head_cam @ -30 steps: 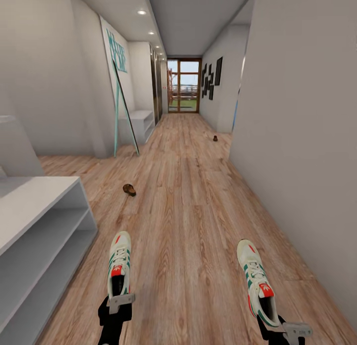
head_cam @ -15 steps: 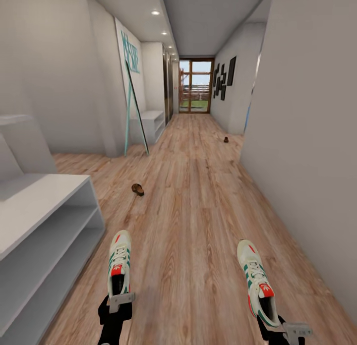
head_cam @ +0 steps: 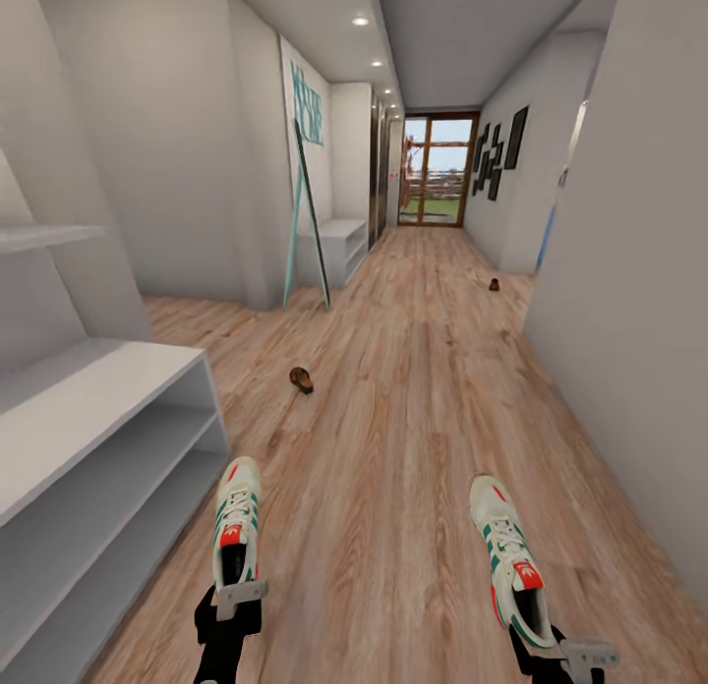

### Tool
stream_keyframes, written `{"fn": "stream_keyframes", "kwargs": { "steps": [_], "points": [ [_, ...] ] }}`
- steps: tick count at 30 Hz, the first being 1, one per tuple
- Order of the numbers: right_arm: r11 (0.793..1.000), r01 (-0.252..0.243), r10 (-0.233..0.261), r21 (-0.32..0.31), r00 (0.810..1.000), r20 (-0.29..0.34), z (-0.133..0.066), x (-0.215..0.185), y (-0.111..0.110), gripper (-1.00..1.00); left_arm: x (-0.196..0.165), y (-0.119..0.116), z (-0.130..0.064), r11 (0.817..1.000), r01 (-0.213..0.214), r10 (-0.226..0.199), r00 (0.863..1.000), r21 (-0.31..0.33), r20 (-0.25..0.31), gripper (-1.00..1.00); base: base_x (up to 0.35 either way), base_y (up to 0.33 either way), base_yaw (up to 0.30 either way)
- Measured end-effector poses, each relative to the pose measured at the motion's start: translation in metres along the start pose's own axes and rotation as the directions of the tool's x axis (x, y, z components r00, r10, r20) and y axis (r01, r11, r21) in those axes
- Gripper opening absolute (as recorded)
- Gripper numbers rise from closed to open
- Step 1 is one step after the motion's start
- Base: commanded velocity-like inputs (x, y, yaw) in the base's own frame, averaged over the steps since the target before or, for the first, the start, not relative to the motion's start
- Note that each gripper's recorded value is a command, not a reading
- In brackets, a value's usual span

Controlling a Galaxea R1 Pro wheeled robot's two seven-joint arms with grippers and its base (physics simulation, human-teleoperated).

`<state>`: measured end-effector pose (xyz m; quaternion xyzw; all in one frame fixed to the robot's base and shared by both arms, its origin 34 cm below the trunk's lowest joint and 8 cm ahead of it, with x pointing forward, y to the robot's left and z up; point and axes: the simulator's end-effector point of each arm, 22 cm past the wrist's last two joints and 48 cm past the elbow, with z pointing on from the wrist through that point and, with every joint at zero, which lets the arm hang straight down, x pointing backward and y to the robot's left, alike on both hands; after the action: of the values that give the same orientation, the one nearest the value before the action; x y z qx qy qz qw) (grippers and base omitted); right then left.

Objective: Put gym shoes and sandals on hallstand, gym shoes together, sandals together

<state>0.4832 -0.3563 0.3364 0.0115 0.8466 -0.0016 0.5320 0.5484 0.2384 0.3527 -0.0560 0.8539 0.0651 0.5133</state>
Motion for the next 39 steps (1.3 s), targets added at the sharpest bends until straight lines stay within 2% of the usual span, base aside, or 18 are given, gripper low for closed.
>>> {"fn": "stream_keyframes", "kwargs": {
  "steps": [22,31,39],
  "points": [
    [1.000,-0.001,0.001,0.000,1.000,-0.015,-0.001,0.006,0.000,-1.00,0.006,0.000,0.001,1.000,-0.002,0.002,1.000,0.000,-0.012,-1.00,0.255,-0.180,0.237],
    [1.000,-0.001,0.001,0.000,1.000,-0.026,-0.001,0.011,0.000,-1.00,0.012,0.000,0.001,1.000,-0.004,0.004,1.000,-0.001,-0.025,-1.00,0.151,-0.239,0.148],
    [1.000,-0.001,0.001,0.002,0.999,-0.034,-0.001,0.015,0.000,-1.00,0.017,0.000,0.001,1.000,-0.006,0.006,0.999,-0.002,-0.034,-1.00,0.022,-0.268,0.142]
  ]
}}
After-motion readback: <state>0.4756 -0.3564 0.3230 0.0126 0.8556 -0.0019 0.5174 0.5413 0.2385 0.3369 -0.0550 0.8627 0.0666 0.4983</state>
